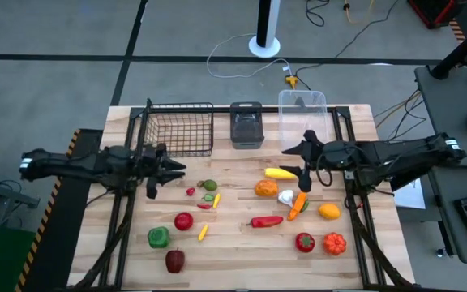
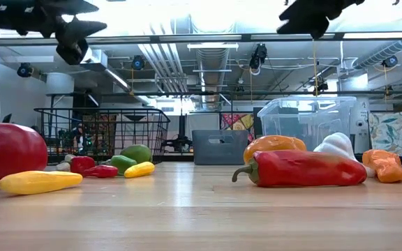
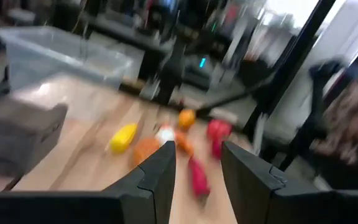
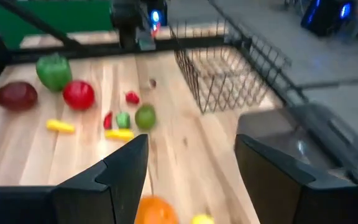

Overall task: Sort produce into baskets
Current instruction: Put the potato into the transparent bin

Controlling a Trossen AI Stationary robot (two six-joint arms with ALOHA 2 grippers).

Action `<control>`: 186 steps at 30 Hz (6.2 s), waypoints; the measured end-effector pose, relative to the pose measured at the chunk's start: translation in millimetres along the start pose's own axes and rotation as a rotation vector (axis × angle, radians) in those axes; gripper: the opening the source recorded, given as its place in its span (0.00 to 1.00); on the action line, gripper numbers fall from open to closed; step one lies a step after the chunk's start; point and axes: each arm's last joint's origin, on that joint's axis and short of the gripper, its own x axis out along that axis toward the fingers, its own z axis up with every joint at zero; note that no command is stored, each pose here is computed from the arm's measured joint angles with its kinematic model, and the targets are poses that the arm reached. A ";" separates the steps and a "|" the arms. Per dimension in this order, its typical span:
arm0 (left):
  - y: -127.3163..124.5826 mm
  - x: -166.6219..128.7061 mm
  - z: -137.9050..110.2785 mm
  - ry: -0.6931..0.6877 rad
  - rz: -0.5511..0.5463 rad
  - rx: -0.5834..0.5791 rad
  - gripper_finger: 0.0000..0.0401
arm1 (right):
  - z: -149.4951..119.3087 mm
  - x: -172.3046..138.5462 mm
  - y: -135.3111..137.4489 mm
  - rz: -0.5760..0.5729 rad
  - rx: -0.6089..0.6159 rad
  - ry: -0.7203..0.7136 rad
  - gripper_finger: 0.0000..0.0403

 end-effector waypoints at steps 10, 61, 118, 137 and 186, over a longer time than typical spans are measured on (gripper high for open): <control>-7.6 11.1 13.1 0.103 0.023 0.149 0.28 | 1.6 25.0 9.7 0.062 -0.070 0.131 0.58; -11.5 18.9 28.3 0.052 0.120 0.135 0.28 | -43.3 179.9 57.6 -0.023 -0.205 1.019 0.82; -10.6 36.5 23.5 0.096 0.135 0.126 0.28 | 81.0 51.3 -169.3 -0.714 0.595 0.690 0.61; -10.6 36.9 23.2 0.098 0.135 0.123 0.28 | 10.2 69.7 -189.6 -0.760 0.635 0.922 0.61; -10.2 37.0 22.2 0.101 0.136 0.123 0.28 | -38.4 83.4 -206.2 -0.568 0.671 0.903 0.61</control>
